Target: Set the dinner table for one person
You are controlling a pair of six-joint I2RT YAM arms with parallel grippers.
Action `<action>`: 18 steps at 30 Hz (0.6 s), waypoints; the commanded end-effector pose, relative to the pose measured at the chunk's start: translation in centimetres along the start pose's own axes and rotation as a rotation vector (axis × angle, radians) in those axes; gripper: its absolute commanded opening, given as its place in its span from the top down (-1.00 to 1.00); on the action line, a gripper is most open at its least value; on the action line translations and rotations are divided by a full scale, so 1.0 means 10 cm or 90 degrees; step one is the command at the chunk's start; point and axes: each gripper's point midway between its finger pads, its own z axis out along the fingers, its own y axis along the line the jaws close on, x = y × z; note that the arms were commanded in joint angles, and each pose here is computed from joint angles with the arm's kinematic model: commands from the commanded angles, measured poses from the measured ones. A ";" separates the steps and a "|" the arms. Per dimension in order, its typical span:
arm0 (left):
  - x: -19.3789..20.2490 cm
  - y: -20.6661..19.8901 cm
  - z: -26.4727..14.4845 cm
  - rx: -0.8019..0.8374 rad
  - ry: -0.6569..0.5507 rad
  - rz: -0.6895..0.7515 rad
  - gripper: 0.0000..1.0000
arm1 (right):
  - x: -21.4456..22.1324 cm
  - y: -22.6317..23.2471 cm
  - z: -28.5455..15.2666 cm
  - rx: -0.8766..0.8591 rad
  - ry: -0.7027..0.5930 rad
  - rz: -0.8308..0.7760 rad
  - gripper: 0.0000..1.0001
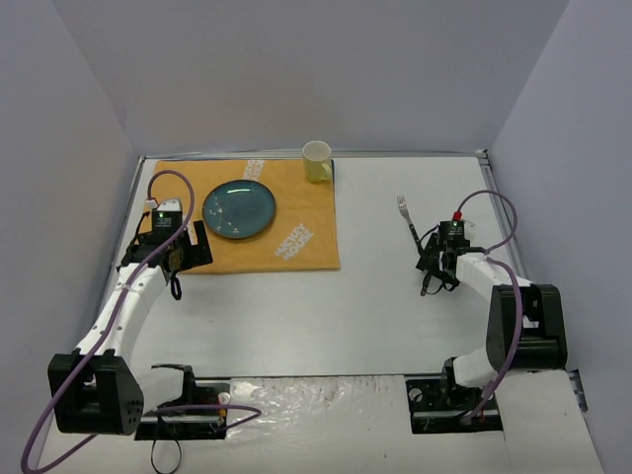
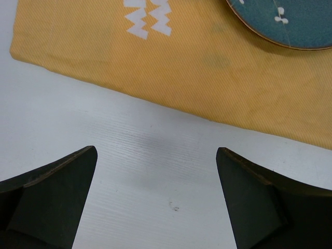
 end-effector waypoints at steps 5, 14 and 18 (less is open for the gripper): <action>-0.24 -0.04 -0.12 0.013 -0.055 -0.001 -0.94 | -0.08 -0.02 0.08 0.026 0.007 -0.002 0.16; -0.25 -0.05 -0.14 0.016 -0.058 0.000 -0.94 | -0.21 -0.02 0.10 0.044 -0.004 -0.008 0.62; -0.24 -0.05 -0.15 0.015 -0.058 0.001 -0.94 | -0.33 -0.04 0.02 0.053 -0.029 -0.009 0.98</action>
